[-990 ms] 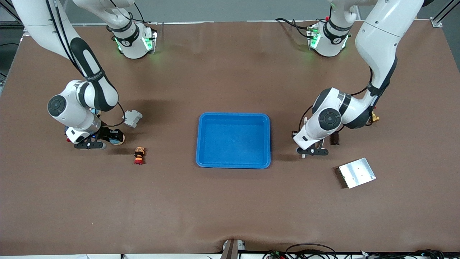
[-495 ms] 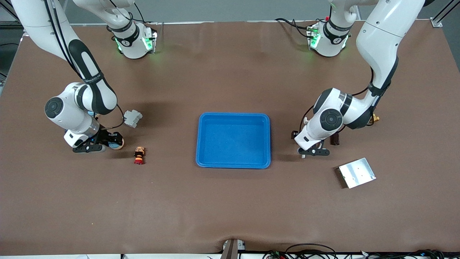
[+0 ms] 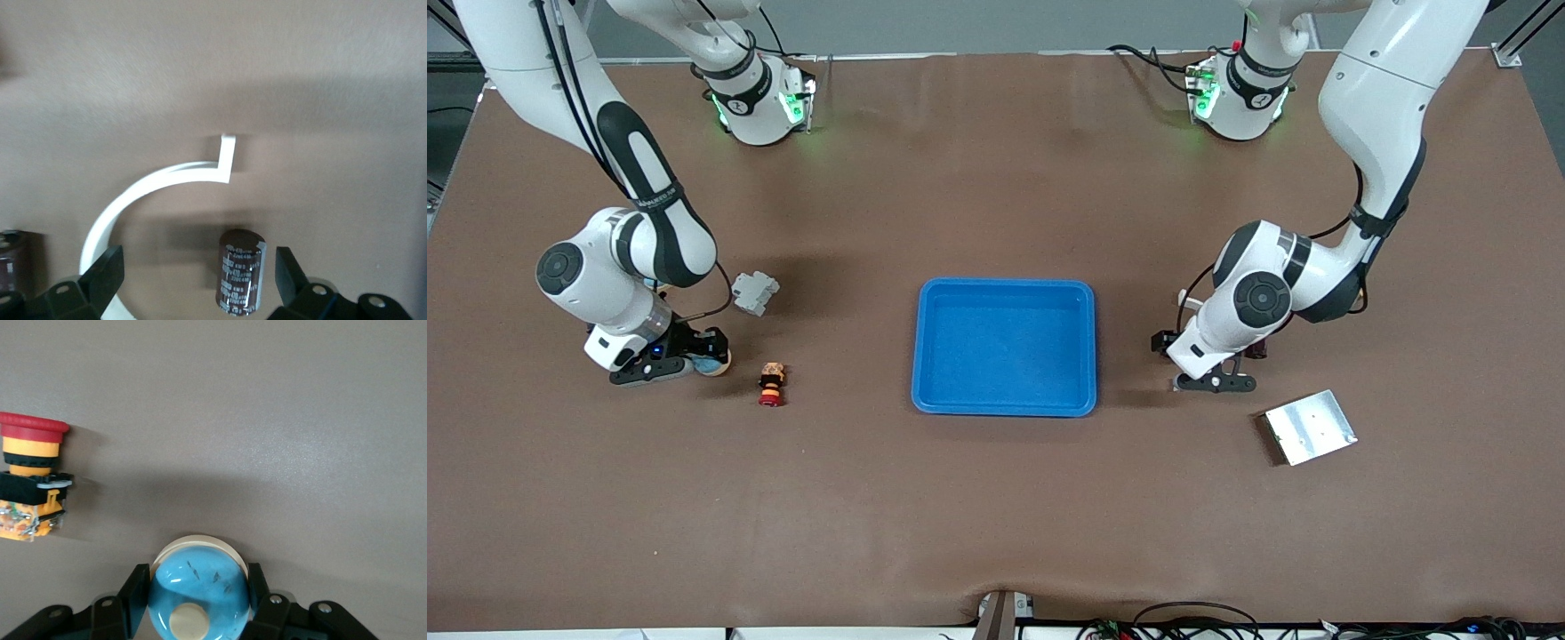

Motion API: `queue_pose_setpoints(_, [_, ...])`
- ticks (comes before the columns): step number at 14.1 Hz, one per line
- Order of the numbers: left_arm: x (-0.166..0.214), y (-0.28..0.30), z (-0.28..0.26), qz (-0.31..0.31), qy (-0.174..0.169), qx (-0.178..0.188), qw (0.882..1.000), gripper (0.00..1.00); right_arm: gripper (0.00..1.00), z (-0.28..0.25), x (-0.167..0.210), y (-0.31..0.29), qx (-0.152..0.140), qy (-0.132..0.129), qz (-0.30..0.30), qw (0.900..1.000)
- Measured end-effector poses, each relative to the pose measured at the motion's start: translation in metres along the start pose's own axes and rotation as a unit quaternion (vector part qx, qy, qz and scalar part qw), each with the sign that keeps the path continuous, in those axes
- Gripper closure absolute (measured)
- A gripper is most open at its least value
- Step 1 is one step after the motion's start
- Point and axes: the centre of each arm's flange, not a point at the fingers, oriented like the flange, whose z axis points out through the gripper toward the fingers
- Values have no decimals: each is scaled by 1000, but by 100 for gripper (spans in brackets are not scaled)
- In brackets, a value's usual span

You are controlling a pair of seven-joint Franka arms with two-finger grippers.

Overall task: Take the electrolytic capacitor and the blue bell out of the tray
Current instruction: 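Set the capacitor beside the white arc while the right gripper lowers the bell, then withdraw the left gripper while the right gripper releases the bell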

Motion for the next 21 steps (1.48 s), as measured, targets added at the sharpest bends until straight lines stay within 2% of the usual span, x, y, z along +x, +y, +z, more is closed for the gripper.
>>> queue_pose_setpoints(4, [3,-24,-49,-22,-11,10,1000,0,36,6,-1,1,-2,-1,-3,1000])
queue_pose_setpoints(9, [3,-82,-111,-32,-22,18,999,0,36,6,-2,1,-2,-1,-4,1000])
queue_pose_setpoints(13, [1,-121,-167,-55,5,3,998,0,36,9,-2,1,-2,-3,-4,1000])
queue_pose_setpoints(17, [-11,-156,-205,-43,12,-9,999,0,36,9,-2,1,-2,-3,-4,1000])
queue_pose_setpoints(18, [-15,-168,-214,-39,12,-17,999,0,31,10,-3,1,-1,-4,-3,1000])
queue_pose_setpoints(21, [-30,-198,-245,-41,20,-23,999,0,4,14,-4,2,-1,-7,-2,1000])
